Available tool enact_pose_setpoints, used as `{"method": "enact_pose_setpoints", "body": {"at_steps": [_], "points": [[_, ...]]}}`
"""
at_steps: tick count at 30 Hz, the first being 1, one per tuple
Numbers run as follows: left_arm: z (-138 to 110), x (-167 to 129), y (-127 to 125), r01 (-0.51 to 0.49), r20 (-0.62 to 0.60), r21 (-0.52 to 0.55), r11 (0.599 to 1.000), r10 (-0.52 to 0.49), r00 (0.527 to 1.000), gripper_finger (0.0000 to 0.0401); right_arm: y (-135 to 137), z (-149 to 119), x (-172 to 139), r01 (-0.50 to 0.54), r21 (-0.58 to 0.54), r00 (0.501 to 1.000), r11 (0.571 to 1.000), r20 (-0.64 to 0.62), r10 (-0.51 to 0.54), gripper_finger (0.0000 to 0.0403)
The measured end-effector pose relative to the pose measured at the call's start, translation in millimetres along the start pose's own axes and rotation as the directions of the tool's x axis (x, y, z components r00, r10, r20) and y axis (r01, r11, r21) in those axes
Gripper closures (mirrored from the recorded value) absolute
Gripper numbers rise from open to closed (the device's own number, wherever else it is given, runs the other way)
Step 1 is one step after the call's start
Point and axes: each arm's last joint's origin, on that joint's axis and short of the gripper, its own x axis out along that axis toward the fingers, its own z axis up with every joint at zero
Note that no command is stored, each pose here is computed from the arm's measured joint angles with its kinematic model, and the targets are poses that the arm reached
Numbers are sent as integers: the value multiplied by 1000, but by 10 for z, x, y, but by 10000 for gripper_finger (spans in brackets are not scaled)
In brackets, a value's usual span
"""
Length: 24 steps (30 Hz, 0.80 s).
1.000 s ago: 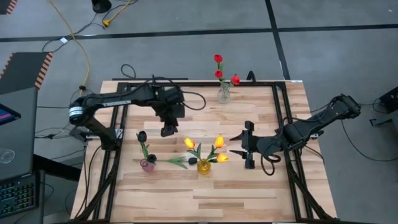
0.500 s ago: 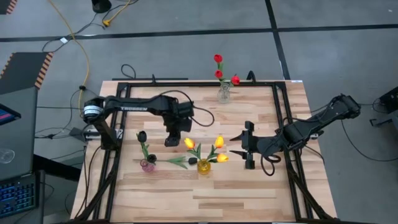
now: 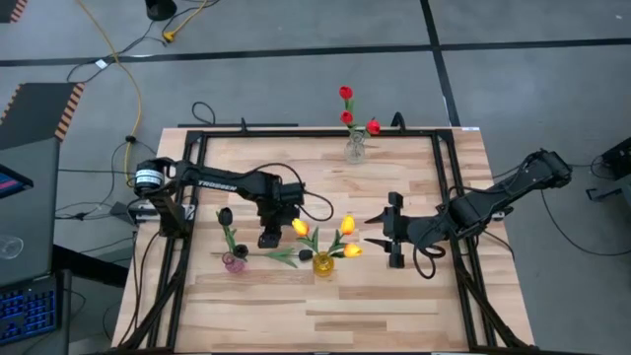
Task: Sort flowers into vase by color
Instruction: Put the black flower into the purple vase
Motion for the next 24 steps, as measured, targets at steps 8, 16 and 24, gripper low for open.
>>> {"method": "enact_pose_setpoints", "body": {"at_steps": [8,16,24], "points": [[-108,206,-136,-35,-67,25,999,37,997,255,0,-3,0,-2,-2,1000,1000,-3,2,170],[-158,364,-300,-80,-91,82,993,88,992,255,0,-4,1,-1,-3,1000,1000,-3,1,170],[-135,409,-374,-158,-67,98,982,165,984,255,0,-4,1,-2,-3,1000,1000,-3,2,170]]}}
